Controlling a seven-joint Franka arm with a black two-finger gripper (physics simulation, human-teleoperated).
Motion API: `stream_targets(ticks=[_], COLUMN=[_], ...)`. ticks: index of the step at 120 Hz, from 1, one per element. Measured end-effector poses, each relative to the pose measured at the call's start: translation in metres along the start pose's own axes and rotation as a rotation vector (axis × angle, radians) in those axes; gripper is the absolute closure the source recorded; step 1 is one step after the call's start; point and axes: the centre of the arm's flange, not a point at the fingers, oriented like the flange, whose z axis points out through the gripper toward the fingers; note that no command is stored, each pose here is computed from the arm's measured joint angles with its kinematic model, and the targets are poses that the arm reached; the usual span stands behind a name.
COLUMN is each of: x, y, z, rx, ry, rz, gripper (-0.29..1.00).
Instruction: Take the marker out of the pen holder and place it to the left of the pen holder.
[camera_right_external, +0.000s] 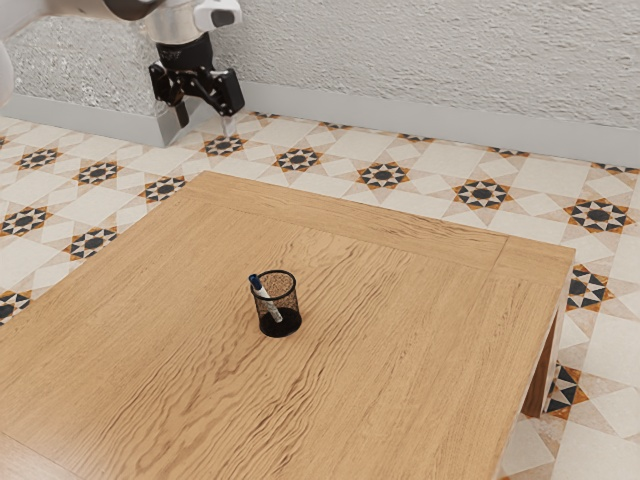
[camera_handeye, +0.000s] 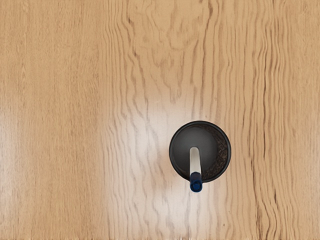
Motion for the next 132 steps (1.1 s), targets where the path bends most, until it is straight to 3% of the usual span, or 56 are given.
stream_targets(ticks=[26,50,72,92,120,132], x=[0.018,0.093,0.139,0.151,0.102,0.091], y=[0.007,0.025,0.025,0.025,0.015,-0.009], z=[0.021,0.125,0.2,0.238,0.212,0.206], rx=[0.003,0.071,0.073,0.064,0.026,-0.003], ry=[0.017,0.188,0.376,0.445,0.382,0.252], rz=[0.002,0.011,-0.031,-0.065,-0.15,-0.251], gripper=[0.0,0.0,0.0,0.0,0.0,0.0])
